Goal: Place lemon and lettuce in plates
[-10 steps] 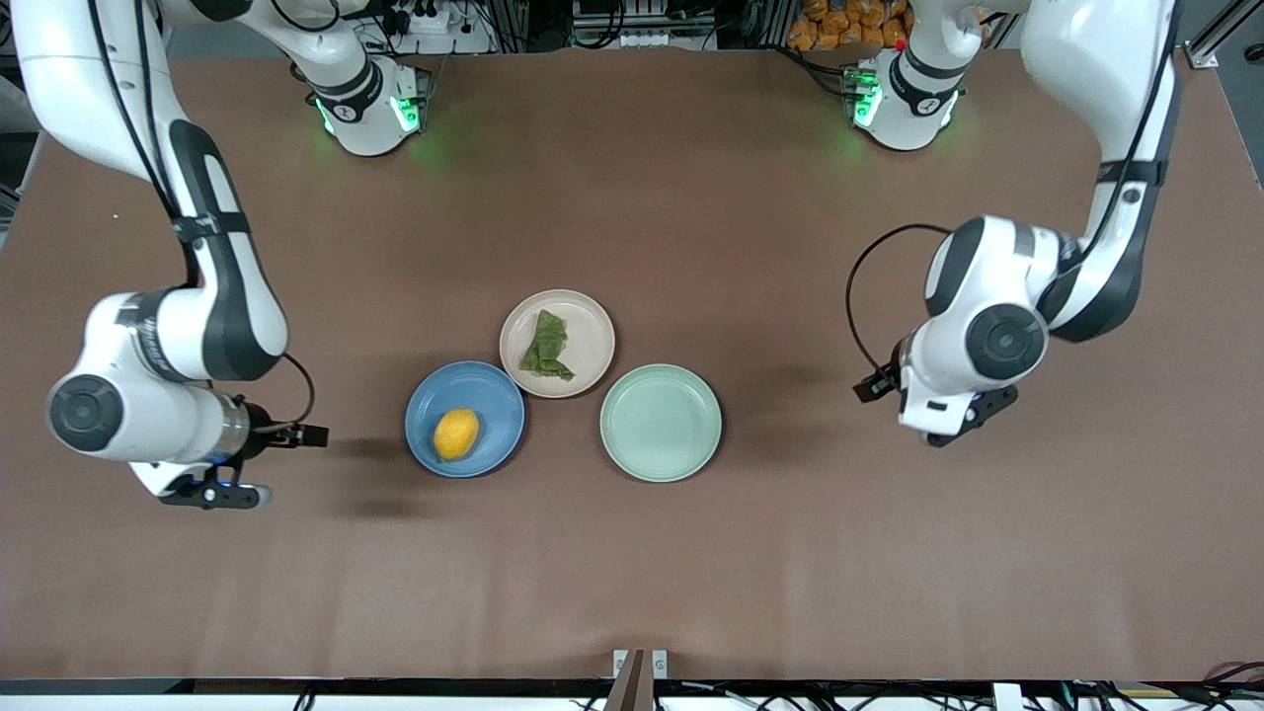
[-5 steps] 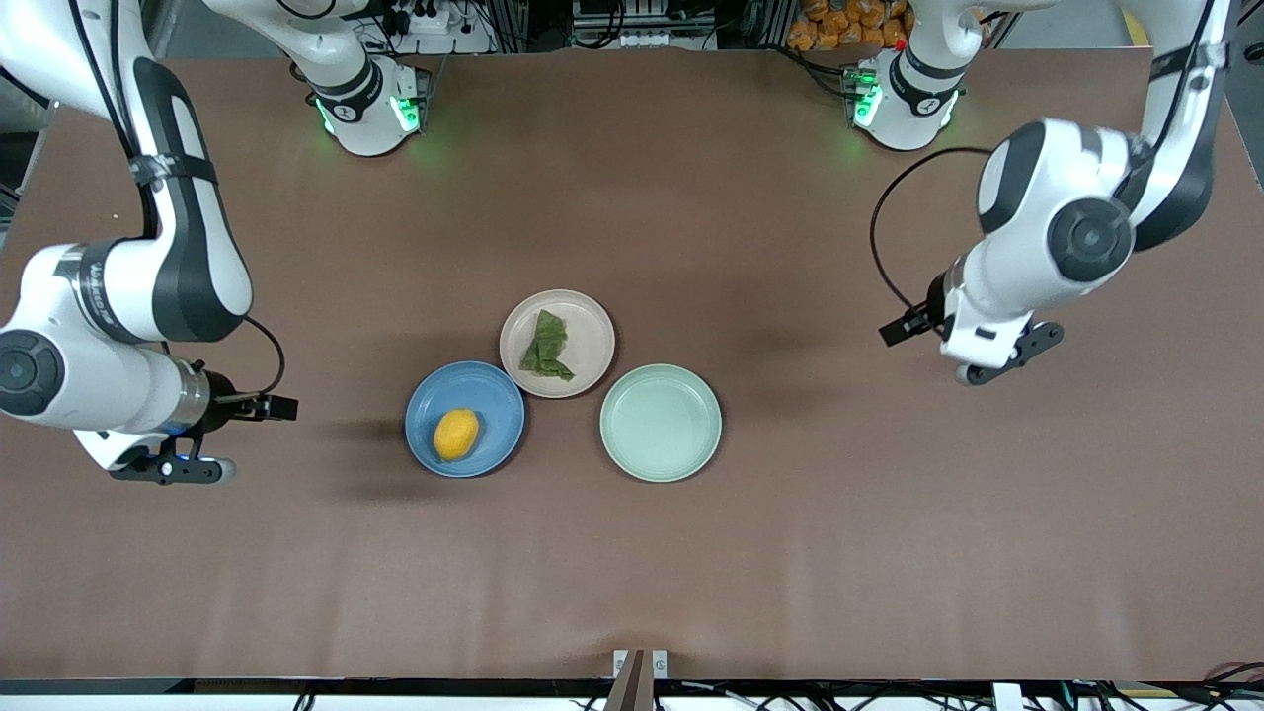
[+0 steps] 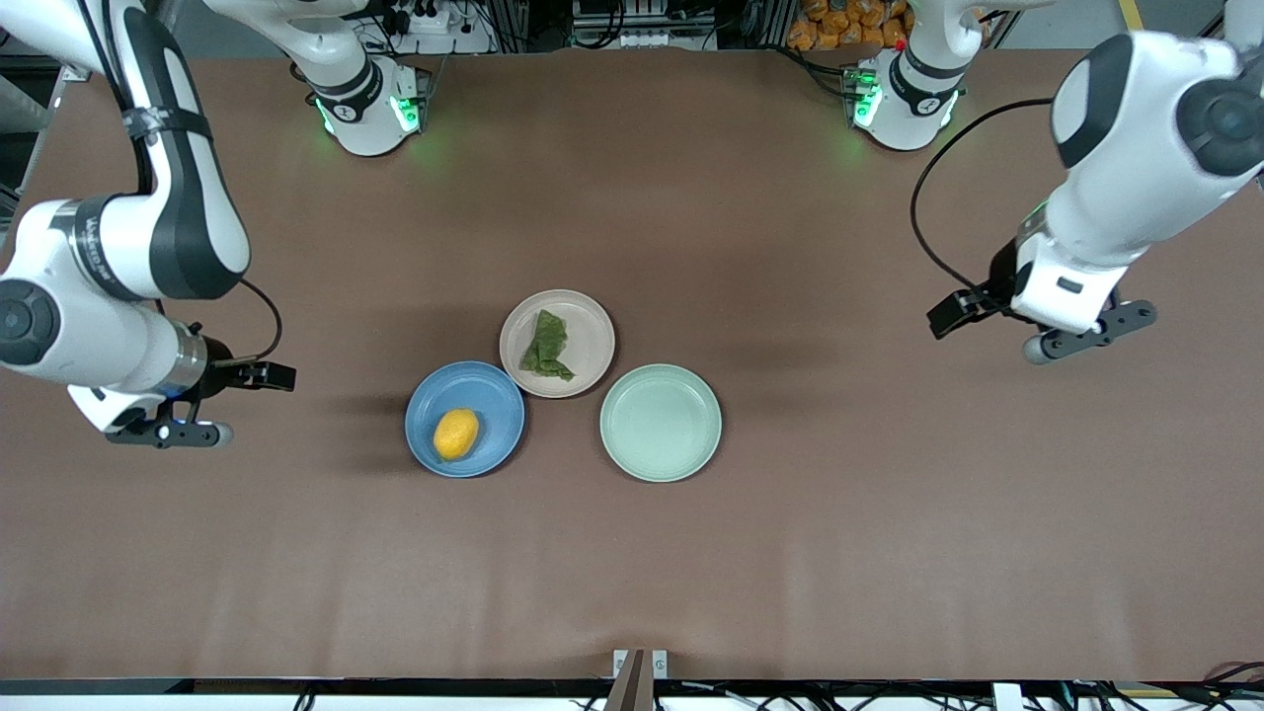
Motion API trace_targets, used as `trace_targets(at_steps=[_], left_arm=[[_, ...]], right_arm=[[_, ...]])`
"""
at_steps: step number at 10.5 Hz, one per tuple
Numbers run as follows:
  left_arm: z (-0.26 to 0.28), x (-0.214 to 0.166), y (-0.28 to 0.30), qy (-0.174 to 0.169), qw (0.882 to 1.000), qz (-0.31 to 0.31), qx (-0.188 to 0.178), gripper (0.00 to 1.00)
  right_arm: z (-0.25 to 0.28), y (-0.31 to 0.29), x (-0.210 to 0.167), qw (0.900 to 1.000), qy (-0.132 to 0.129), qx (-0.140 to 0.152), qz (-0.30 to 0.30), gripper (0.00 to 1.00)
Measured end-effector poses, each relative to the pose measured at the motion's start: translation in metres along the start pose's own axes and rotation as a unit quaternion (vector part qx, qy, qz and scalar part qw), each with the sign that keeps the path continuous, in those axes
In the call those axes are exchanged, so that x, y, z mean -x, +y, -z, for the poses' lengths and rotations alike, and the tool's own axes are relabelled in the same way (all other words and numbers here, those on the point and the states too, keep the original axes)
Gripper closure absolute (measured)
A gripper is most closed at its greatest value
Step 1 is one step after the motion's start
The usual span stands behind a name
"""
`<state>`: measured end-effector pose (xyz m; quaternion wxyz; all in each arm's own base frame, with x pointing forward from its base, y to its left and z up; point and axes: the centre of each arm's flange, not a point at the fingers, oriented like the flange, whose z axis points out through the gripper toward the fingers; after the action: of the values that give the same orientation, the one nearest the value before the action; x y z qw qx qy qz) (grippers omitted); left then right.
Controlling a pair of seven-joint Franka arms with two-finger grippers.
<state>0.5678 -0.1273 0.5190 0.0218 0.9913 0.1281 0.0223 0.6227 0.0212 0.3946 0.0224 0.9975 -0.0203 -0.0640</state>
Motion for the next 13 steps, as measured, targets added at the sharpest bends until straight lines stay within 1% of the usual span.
trace_targets(at_steps=[2, 3, 5, 6, 7, 9, 11, 12, 13], left_arm=[[0.025, -0.008, -0.001, 0.024, 0.998, -0.060, 0.010, 0.00], [0.036, -0.012, -0.001, 0.035, 0.996, -0.076, 0.014, 0.00], [0.054, -0.014, 0.001, 0.049, 0.995, -0.085, 0.019, 0.00], [0.061, -0.013, 0.002, 0.047, 0.994, -0.092, 0.018, 0.00], [0.069, -0.011, 0.003, 0.041, 0.993, -0.112, 0.015, 0.00], [0.084, -0.005, 0.000, 0.017, 0.988, -0.155, 0.006, 0.00], [0.103, -0.002, -0.004, 0.006, 0.986, -0.165, -0.001, 0.00], [0.109, 0.000, -0.005, 0.004, 0.986, -0.169, -0.009, 0.00], [0.112, 0.002, -0.007, -0.001, 0.985, -0.172, -0.018, 0.00]], right_arm=[[-0.008, -0.001, 0.022, 1.000, 0.003, 0.000, 0.003, 0.00], [-0.008, 0.000, 0.033, 1.000, 0.003, 0.001, 0.004, 0.00], [-0.001, 0.002, 0.047, 1.000, 0.007, 0.001, 0.003, 0.00], [0.003, 0.004, 0.050, 1.000, 0.010, 0.001, 0.002, 0.00], [0.008, 0.009, 0.052, 1.000, 0.014, 0.000, -0.003, 0.00], [0.017, 0.032, 0.054, 0.999, 0.022, -0.002, -0.023, 0.00], [0.026, 0.050, 0.057, 0.999, 0.029, -0.003, -0.038, 0.00], [0.031, 0.051, 0.060, 0.999, 0.022, -0.003, -0.039, 0.00], [0.043, 0.051, 0.062, 0.999, 0.008, -0.002, -0.040, 0.00]])
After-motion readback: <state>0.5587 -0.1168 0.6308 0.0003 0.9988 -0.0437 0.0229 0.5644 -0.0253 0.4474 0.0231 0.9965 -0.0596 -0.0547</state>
